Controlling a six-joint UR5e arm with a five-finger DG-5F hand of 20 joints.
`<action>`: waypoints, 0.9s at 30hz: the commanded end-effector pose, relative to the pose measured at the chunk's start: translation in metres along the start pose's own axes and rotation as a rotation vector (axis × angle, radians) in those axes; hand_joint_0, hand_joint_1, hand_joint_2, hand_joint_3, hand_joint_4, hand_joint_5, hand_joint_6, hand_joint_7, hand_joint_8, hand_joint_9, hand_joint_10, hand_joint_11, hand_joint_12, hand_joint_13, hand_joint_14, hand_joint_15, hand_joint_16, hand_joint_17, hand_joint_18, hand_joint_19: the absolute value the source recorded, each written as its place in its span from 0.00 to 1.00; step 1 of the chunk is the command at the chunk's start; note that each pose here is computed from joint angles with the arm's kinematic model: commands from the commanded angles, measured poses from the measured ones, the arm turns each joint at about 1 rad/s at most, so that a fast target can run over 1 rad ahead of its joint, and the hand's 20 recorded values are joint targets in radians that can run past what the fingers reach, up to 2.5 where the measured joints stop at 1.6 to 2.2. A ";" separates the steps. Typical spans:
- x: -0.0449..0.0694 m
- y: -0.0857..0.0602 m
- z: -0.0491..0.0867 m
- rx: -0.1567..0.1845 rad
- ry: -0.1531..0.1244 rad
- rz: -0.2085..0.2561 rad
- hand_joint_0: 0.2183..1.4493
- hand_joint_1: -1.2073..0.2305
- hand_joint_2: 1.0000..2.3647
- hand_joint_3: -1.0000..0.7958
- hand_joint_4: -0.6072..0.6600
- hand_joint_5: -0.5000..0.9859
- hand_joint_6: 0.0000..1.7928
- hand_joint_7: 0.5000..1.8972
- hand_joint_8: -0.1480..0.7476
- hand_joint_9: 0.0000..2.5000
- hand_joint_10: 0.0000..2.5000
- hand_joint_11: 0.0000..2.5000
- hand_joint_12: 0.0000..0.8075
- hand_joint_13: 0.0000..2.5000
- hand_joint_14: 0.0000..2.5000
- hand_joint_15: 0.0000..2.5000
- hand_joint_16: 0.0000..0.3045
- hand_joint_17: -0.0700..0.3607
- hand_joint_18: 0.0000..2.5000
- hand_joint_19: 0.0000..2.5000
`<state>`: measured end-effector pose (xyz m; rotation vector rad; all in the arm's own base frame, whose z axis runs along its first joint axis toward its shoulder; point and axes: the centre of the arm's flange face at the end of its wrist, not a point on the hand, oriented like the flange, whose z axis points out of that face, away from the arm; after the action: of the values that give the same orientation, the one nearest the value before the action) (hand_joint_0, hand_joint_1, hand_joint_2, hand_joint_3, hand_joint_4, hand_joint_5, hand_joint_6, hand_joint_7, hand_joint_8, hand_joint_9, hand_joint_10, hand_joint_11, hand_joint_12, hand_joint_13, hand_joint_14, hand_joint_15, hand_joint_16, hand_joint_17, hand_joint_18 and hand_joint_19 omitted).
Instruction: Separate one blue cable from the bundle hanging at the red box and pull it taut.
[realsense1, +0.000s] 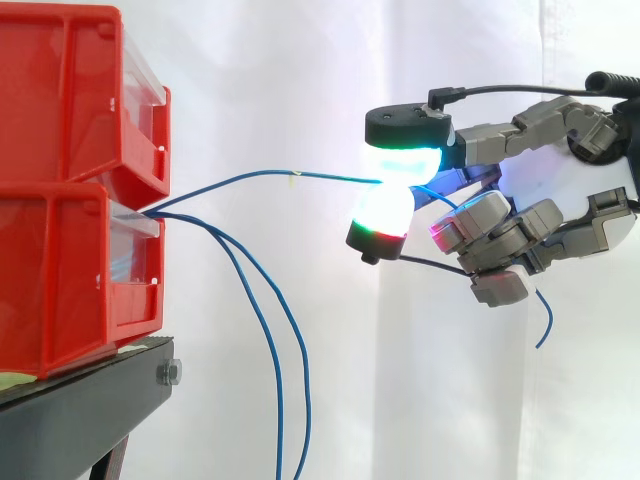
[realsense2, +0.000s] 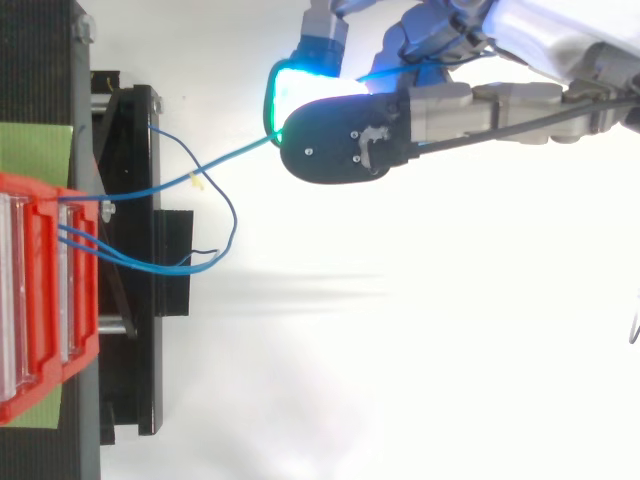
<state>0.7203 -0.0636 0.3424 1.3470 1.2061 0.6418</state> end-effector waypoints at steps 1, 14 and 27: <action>0.000 0.000 0.000 0.000 0.000 0.000 0.42 0.29 0.02 0.43 0.33 0.18 0.53 0.44 0.41 0.35 0.34 0.59 0.37 0.37 0.73 0.53 0.13 0.37 0.39 0.53; 0.000 0.000 0.000 0.000 0.000 0.000 0.43 0.28 0.00 0.28 0.42 0.18 0.51 0.36 0.40 0.36 0.32 0.60 0.36 0.39 0.66 0.56 0.13 0.37 0.39 0.52; 0.000 0.000 0.000 0.000 0.002 0.000 0.26 0.33 0.00 0.28 0.50 0.19 0.51 0.34 0.44 0.36 0.33 0.58 0.40 0.38 0.69 0.53 0.14 0.39 0.38 0.51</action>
<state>0.7203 -0.0635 0.3423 1.3468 1.2070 0.6425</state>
